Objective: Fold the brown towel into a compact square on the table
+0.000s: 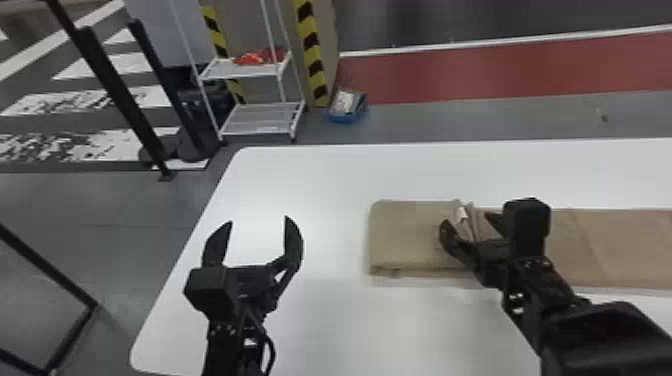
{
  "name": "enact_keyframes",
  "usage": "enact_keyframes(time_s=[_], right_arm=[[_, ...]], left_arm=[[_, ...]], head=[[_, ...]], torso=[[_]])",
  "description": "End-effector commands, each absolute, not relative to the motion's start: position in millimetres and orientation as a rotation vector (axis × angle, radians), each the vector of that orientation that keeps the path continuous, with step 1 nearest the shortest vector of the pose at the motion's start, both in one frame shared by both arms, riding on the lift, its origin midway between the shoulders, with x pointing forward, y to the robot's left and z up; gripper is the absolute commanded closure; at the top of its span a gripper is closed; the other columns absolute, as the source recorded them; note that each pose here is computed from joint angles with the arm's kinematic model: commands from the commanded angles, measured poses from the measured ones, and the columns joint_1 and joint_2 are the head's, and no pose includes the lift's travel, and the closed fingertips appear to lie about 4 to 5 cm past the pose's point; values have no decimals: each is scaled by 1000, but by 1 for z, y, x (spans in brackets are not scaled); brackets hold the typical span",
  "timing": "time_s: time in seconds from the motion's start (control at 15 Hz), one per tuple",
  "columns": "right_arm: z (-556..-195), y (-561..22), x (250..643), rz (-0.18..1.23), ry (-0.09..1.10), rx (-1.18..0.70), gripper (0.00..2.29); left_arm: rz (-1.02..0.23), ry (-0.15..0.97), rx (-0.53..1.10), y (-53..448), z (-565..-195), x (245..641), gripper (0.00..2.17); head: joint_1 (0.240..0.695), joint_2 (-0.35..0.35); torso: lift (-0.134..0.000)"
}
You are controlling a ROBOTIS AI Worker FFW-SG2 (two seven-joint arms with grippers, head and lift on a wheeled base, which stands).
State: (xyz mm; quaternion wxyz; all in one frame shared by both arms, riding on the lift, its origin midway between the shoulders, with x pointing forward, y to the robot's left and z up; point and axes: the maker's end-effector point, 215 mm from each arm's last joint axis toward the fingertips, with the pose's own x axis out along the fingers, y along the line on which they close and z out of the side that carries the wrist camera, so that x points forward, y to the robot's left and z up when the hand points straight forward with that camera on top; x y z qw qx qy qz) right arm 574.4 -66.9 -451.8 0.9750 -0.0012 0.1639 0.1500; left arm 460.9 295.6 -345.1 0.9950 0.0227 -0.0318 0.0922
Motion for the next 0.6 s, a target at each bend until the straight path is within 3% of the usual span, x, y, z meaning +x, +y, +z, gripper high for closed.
enact_keyframes(time_s=[0.0, 0.53], right_arm=[[-456, -61, 578, 314, 339, -20, 468], [-457, -60, 580, 299, 342, -62, 508]], left_arm=[[188, -52, 48, 299, -351, 460, 39], [187, -54, 44, 301, -350, 462, 39]], head=[[695, 238], [695, 251]], torso=[[-118], [-118]])
